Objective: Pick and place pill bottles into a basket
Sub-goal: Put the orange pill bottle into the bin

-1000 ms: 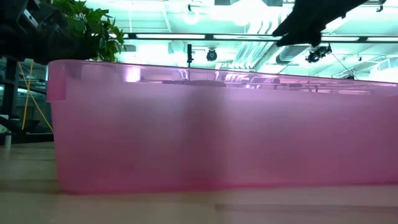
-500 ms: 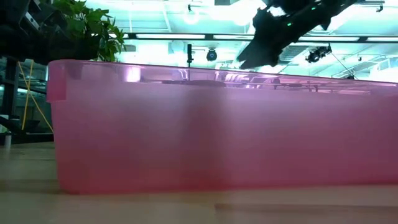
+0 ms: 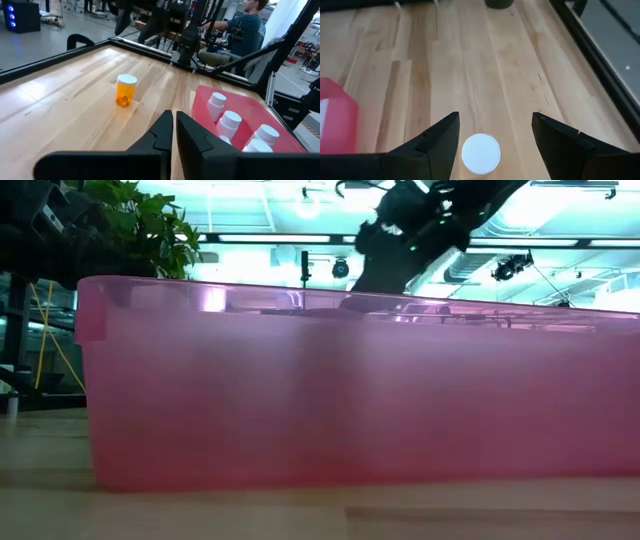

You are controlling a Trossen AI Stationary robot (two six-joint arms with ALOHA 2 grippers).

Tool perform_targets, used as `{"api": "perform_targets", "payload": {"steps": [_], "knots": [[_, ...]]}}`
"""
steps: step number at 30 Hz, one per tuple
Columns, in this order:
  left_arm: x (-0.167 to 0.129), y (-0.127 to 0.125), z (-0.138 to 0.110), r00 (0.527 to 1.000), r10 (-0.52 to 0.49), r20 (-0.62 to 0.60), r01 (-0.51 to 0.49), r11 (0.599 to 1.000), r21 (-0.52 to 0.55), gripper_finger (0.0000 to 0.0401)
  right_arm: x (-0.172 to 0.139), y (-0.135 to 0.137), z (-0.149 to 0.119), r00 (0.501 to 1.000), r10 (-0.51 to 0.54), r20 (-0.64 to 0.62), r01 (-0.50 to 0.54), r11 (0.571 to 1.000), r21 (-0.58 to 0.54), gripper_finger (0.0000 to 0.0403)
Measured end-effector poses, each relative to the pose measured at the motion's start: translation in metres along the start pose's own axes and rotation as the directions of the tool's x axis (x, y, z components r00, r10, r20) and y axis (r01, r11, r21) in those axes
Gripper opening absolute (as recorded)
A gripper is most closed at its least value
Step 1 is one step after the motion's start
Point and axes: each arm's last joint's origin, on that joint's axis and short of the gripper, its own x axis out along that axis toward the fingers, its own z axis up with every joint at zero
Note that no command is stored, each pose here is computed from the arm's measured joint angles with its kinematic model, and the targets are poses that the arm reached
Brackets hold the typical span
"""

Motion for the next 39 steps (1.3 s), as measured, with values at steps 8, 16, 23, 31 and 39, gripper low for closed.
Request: {"api": "perform_targets", "payload": {"steps": [8, 16, 23, 31, 39], "knots": [[0.0, 0.0, 0.0, 1.0, 0.001, 0.0, -0.001, 1.0, -0.001, 0.002, 0.036, -0.007, -0.008, 0.987, 0.061, -0.151, -0.062, 0.998, -0.003, 0.0245], [0.0, 0.001, 0.0, 0.999, 0.039, 0.013, -0.039, 0.999, -0.006, 0.0067, 0.044, -0.005, -0.012, 0.975, 0.13, -0.179, -0.134, 0.991, -0.01, 0.0272], [0.0, 0.001, 0.001, 0.999, 0.041, 0.014, -0.041, 0.999, 0.001, 0.0021, 0.048, 0.014, -0.017, 0.964, 0.091, -0.251, -0.136, 0.976, -0.169, 0.0293], [0.0, 0.001, 0.001, 0.999, 0.047, 0.015, -0.047, 0.999, -0.008, 0.0071, 0.056, 0.017, -0.02, 0.964, -0.009, -0.266, -0.056, 0.97, -0.236, 0.0304], [0.0, 0.001, 0.001, 0.998, 0.052, 0.018, -0.052, 0.999, -0.004, 0.0024, 0.056, 0.013, -0.02, 0.965, 0.01, -0.261, -0.077, 0.966, -0.248, 0.0304]]}}
